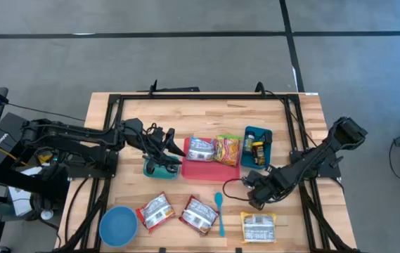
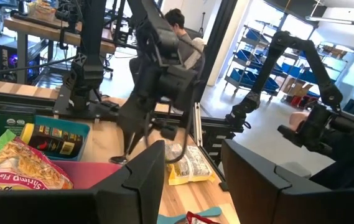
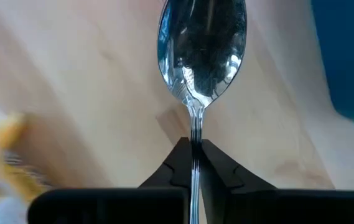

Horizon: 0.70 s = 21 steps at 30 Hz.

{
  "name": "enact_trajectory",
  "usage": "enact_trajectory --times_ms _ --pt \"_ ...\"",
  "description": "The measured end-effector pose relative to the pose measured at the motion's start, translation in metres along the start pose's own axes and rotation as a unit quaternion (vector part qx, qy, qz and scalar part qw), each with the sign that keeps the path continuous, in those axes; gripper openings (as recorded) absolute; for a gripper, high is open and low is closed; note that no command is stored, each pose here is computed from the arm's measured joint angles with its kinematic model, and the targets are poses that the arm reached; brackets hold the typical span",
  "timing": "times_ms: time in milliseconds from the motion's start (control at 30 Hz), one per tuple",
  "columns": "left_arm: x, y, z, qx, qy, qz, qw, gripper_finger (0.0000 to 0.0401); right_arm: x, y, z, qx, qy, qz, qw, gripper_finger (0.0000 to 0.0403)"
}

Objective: Pick & Place Food Item
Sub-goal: Put the silver spoon into the green bin

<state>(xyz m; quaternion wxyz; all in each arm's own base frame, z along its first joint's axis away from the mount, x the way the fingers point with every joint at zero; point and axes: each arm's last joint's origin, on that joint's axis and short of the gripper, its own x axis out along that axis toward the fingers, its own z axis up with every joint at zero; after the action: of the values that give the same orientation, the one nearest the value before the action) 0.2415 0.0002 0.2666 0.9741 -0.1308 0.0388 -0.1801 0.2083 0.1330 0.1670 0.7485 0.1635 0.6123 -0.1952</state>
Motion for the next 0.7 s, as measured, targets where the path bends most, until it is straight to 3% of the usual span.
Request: enact_trajectory --times_ms 433,700 --pt "0.000 0.000 0.000 0.000 0.000 0.000 1.000 0.0154 -0.036 0.013 0.018 -0.050 -0.070 -0.020 0.996 0.0005" --pt "0.000 0.000 0.000 0.000 -0.001 0.005 1.000 0.0154 -0.056 0.021 0.032 -0.089 -0.161 -0.044 0.982 0.0006"
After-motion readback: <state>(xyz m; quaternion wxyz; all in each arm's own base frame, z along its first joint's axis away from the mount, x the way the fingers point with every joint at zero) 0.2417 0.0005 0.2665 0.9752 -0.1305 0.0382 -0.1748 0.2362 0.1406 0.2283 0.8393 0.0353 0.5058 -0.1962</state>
